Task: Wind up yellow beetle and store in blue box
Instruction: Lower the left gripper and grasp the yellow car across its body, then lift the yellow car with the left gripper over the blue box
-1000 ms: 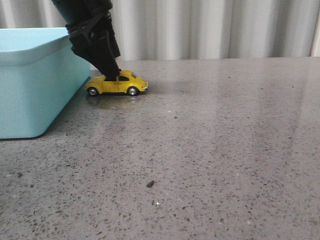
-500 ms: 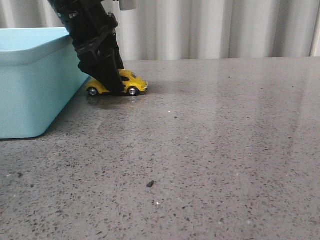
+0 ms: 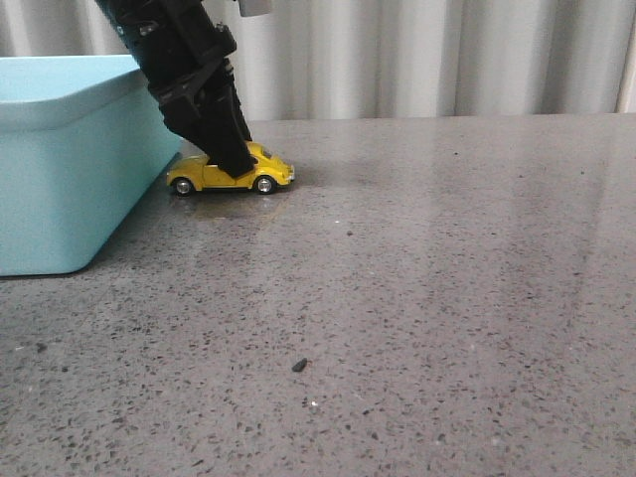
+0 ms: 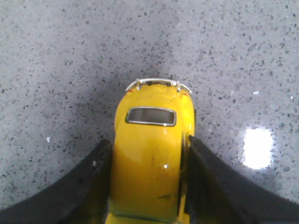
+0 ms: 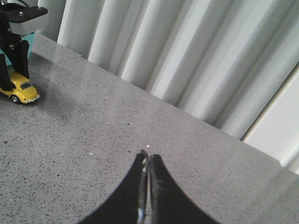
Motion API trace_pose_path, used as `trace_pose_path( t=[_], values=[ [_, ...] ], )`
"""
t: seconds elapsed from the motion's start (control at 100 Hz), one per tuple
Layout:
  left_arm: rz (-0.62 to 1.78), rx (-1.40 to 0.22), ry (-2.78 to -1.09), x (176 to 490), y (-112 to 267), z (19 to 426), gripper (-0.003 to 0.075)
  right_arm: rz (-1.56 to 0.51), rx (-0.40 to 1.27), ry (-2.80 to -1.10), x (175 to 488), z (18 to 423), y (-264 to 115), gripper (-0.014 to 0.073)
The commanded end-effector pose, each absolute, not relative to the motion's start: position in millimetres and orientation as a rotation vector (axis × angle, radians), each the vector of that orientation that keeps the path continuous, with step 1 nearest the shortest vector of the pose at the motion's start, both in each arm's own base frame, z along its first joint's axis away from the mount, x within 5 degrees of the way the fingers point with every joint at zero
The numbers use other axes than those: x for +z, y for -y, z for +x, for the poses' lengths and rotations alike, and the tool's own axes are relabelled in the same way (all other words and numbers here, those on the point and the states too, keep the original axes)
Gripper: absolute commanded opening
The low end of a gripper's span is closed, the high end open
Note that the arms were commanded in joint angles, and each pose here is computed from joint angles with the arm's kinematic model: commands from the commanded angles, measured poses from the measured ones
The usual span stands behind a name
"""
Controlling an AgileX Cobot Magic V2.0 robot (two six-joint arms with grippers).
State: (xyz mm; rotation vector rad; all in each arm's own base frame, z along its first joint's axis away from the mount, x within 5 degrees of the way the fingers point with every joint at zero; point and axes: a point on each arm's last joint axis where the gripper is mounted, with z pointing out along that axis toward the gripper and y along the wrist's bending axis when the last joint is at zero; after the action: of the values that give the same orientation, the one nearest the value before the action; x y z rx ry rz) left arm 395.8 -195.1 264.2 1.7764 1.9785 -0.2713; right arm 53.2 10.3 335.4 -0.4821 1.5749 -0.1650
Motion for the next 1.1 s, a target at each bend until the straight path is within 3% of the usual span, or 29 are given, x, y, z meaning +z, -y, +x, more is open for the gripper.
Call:
trace_pose_path(
  t=[0.0,0.29,0.58,0.79,1.09],
  values=[
    [1.722,-0.284,-1.921,298,193,388,0.0165,-0.468,-0.184,-1.489,349,53,-10,-0.0041],
    [1.693,-0.321,-1.871,321,196,385,0.0068,-0.468,-0.184,-1.489,349,53,-10,-0.0041],
    [1.501,-0.306,-1.73,405,199,383,0.0061,-0.468,-0.184,-1.489,349,53,-10,-0.0041],
    [1.209,-0.137,-1.917,447,171,383,0.0062,-0.466,-0.184,-1.482,349,53,-10,-0.0041],
    [0.657,-0.098,-2.223,456,104,394,0.0063,-0.462,-0.185,-1.468,351,53,-10,-0.0041]
  ],
)
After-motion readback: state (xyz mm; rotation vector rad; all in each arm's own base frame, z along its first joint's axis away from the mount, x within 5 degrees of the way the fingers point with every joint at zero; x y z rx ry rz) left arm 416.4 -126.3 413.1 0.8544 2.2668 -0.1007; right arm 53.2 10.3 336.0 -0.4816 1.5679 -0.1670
